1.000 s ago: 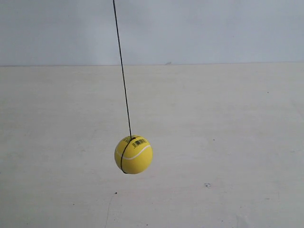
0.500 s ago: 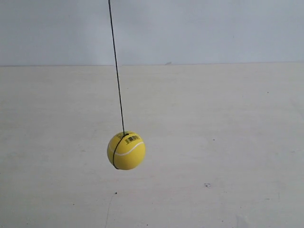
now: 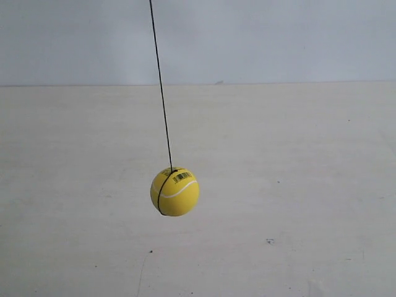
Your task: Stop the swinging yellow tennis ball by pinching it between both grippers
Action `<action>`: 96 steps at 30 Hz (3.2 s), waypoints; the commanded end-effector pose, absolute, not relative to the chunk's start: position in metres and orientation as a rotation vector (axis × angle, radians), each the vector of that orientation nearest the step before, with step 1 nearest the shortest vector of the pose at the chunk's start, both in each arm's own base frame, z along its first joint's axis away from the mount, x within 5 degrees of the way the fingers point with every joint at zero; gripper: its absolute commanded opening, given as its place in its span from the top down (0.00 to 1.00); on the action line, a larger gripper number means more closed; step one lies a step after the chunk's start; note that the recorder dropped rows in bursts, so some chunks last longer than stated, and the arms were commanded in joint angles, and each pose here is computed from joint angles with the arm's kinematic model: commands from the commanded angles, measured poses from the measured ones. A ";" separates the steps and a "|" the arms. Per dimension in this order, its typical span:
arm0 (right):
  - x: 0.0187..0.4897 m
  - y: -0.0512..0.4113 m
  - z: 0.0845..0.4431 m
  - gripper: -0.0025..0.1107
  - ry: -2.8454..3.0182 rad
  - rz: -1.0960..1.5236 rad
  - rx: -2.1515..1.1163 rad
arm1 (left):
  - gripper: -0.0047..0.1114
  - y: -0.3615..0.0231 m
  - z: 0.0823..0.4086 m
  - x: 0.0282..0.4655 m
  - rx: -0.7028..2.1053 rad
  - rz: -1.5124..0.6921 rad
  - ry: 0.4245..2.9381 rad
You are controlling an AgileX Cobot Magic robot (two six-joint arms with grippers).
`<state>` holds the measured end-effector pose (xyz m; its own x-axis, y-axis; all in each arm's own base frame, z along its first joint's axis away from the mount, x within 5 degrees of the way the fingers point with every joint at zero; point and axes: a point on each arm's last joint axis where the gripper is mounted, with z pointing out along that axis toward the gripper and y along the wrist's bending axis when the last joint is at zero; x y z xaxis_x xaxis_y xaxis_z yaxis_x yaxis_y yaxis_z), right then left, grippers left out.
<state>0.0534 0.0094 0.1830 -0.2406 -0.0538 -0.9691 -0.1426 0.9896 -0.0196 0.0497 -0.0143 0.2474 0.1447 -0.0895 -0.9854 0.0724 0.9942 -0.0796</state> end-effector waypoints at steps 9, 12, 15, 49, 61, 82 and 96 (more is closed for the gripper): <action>0.053 0.009 0.183 0.98 1.809 0.088 -0.134 | 0.92 -0.015 0.247 0.050 -0.023 -0.143 1.420; 0.053 0.009 0.183 0.98 1.809 0.091 -0.130 | 0.92 -0.015 0.247 0.050 -0.023 -0.143 1.420; 0.053 0.009 0.183 0.98 1.809 0.091 -0.130 | 0.92 -0.015 0.247 0.050 -0.023 -0.143 1.420; 0.053 0.009 0.183 0.98 1.808 0.088 -0.135 | 0.92 0.017 0.186 0.052 -0.247 0.191 1.777; 0.053 0.009 0.183 0.98 1.808 0.088 -0.135 | 0.92 0.017 0.185 0.052 -0.249 0.189 1.779; 0.053 0.009 0.183 0.98 1.808 0.088 -0.134 | 0.92 0.017 0.185 0.052 -0.249 0.189 1.779; 0.053 0.009 0.183 0.98 1.808 0.088 -0.134 | 0.92 0.017 0.185 0.052 -0.249 0.189 1.779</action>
<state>0.0534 0.0094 0.1828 -0.2442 -0.0437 -0.9687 -0.1405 0.9900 -0.0092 0.0517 0.0172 0.1867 -0.2076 -0.0628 -0.9762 -0.2776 0.9607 -0.0027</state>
